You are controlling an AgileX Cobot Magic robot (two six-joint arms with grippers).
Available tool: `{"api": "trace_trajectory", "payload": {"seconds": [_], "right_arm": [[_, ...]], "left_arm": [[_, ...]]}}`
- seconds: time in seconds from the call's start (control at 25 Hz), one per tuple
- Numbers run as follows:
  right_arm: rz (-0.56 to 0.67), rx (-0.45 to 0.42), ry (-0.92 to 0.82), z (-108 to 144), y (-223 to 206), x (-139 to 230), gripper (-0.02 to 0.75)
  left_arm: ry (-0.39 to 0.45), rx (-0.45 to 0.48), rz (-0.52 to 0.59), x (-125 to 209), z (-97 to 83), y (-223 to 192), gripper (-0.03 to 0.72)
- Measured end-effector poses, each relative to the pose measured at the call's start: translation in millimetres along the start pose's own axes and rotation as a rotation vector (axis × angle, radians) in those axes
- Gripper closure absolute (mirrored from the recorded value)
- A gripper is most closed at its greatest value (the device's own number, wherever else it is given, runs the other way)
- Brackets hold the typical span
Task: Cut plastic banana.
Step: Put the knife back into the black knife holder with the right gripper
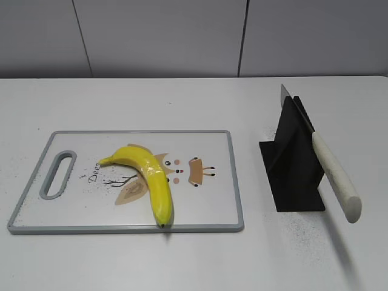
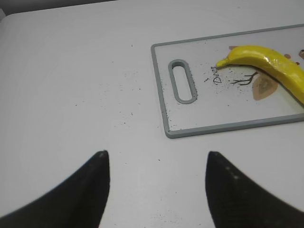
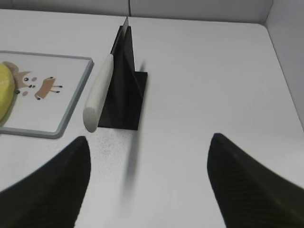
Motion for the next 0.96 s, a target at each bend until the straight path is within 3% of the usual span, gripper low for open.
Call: {"api": "trace_trajectory", "payload": {"seconds": [0.36,0.52,0.96], "right_arm": [[-0.035,0.008,-0.004,-1.5,-8.5,-2.1,0.158],[0.038,0.002,-0.004,-0.4,-14.1,13.9,0.158],[0.051,0.008,-0.003,-1.5,-15.1,17.0,0.158]], "left_arm": [[0.006,-0.003,-0.003,-0.5,0.6,0.0,0.095],[0.006,-0.003,-0.003,-0.5,0.6,0.0,0.103],[0.008,-0.003,-0.003,-0.5,0.6,0.0,0.105]]}}
Point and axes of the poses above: a point on each arm's last joint axis where the gripper is mounted, y pointing back along that axis away from the gripper, z along the wrist's bending axis when the last joint is at zero, x = y × z, the point moved 9 cm from there along -y, pointing out along that axis toward the gripper, and after that the axes turned 9 degrees about y, right-handed, at the moved point
